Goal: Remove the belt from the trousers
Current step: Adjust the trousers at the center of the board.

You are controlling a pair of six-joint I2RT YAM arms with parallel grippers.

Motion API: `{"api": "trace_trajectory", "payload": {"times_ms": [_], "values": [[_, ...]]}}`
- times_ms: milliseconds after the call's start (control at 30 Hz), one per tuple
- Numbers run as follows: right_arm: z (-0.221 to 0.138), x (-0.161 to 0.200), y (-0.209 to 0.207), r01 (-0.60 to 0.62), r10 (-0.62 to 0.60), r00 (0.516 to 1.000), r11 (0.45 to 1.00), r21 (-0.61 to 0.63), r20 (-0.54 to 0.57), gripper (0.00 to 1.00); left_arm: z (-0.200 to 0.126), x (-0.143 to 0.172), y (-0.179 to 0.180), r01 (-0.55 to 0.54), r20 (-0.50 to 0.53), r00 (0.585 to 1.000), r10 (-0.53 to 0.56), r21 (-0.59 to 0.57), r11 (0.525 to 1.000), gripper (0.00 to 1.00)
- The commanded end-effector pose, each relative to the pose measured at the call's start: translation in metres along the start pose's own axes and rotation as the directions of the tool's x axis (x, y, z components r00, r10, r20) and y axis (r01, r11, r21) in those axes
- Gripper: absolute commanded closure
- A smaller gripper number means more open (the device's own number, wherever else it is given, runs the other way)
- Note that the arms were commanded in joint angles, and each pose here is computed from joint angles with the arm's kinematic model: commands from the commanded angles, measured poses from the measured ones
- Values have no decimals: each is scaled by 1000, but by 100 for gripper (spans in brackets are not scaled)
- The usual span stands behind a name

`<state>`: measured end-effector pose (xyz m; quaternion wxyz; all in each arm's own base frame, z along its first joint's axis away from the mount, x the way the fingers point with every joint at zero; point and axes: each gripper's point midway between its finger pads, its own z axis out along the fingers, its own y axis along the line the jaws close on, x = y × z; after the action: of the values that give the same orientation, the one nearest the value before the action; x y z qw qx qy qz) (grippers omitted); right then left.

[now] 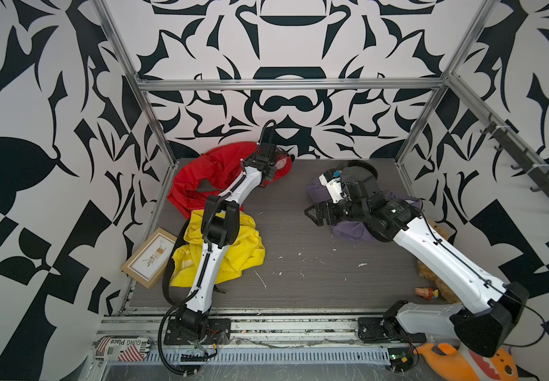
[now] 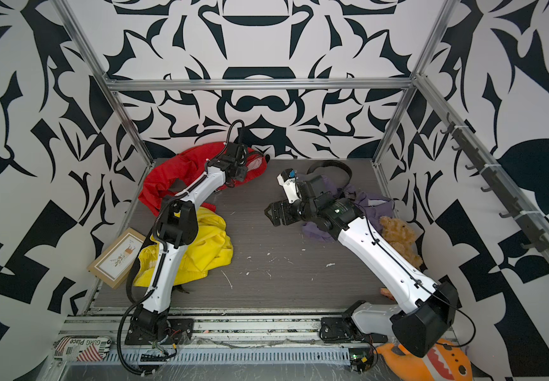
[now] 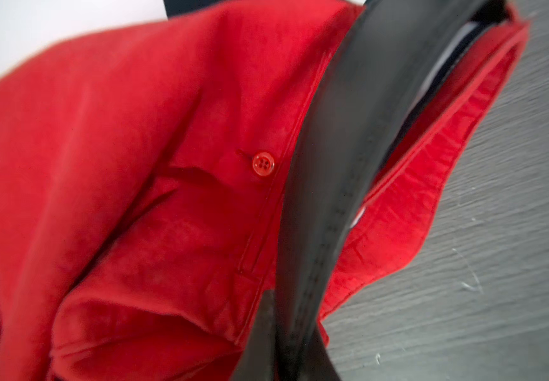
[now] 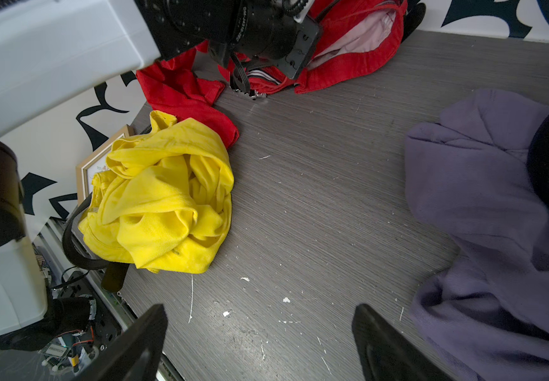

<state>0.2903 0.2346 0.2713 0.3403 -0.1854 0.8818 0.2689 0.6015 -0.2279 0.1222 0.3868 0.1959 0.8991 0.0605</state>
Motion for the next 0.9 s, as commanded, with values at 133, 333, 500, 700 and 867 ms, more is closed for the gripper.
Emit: {"api": "trace_trajectory", "payload": {"times_ms": [133, 333, 500, 700, 867], "values": [[-16, -5, -4, -18, 19, 998, 1000, -2, 60, 8, -141, -98, -23, -56, 265, 963, 42, 44, 997, 100], [-38, 4, -17, -31, 28, 997, 999, 39, 76, 8, -257, -152, -43, -135, 453, 885, 103, 39, 990, 100], [-64, 14, -25, -30, 22, 995, 996, 89, 95, 7, -359, -176, -75, -226, 595, 788, 160, 38, 973, 100], [-98, 25, -29, -21, 5, 994, 989, 144, 111, 6, -451, -173, -95, -288, 699, 696, 164, 63, 956, 100], [-124, 37, -30, -25, 4, 993, 983, 180, 114, 5, -468, -145, -118, -364, 675, 716, 179, 142, 921, 100]]}}
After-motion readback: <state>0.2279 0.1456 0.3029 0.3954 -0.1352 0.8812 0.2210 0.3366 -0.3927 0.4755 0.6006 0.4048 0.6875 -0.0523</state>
